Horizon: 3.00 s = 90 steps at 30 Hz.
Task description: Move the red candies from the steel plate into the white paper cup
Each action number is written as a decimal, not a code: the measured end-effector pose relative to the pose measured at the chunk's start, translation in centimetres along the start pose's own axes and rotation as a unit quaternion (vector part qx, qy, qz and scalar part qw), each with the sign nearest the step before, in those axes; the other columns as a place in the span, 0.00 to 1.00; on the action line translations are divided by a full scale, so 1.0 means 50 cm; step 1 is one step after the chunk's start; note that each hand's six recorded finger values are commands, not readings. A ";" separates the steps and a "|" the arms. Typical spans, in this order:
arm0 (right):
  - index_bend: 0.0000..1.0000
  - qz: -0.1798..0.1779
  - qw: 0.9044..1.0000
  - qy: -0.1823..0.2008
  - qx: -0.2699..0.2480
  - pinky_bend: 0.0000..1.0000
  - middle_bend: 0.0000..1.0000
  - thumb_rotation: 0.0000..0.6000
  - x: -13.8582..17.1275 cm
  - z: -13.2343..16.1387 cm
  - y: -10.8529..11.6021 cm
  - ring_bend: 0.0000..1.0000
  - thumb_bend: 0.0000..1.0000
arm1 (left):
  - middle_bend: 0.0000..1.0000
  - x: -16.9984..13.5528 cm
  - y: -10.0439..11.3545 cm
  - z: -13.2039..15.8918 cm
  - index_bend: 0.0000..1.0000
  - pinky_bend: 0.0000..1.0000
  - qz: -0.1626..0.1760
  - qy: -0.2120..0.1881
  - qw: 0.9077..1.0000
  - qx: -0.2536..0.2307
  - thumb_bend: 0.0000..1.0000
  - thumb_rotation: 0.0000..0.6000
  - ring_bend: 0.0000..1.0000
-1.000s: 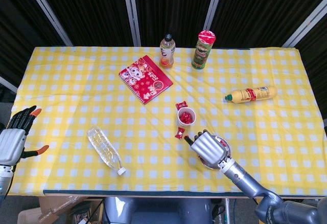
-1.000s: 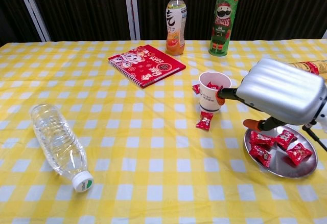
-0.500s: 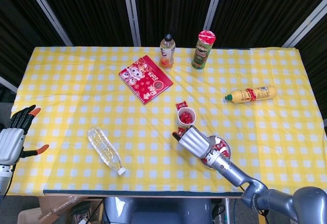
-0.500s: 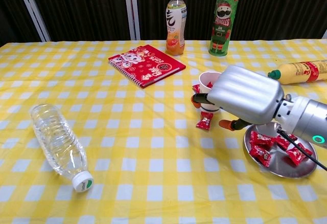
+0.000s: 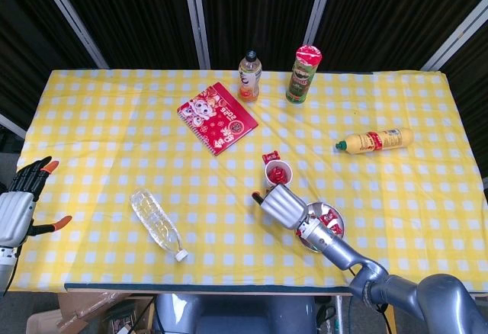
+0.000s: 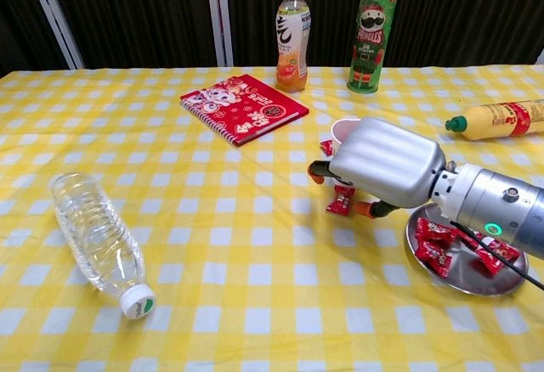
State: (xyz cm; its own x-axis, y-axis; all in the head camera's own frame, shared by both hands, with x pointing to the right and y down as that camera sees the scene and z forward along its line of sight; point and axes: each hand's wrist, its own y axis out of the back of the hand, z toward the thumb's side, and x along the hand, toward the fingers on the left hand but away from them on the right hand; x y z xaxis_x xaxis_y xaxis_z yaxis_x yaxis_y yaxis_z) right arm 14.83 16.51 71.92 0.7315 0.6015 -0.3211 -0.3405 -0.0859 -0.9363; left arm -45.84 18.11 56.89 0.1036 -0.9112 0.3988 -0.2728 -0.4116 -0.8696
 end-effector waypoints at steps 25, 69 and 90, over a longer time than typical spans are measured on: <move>0.44 0.019 1.000 0.000 0.005 0.88 0.81 1.00 0.000 0.003 -0.041 0.78 0.33 | 0.00 0.000 -0.003 0.001 0.00 0.00 -0.006 0.001 1.000 0.003 0.07 1.00 0.00; 0.58 -0.039 0.998 -0.029 0.044 0.88 0.81 1.00 0.065 -0.073 0.075 0.78 0.33 | 0.00 -0.004 -0.003 0.005 0.00 0.00 -0.005 -0.002 1.000 0.004 0.07 1.00 0.00; 0.58 -0.033 0.995 -0.066 0.063 0.88 0.81 1.00 -0.012 -0.147 0.112 0.78 0.33 | 0.00 0.003 -0.008 0.000 0.00 0.00 -0.016 0.007 1.000 -0.001 0.07 1.00 0.00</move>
State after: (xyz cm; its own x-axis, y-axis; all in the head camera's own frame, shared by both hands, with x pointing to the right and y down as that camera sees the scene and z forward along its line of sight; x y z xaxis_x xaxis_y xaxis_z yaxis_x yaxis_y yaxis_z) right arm 16.81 9.80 65.82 0.6732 0.7030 -0.2295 -0.3712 0.0527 -0.9271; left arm -45.69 18.14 57.32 0.0989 -0.8973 0.4302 -0.2724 -0.4402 -0.8556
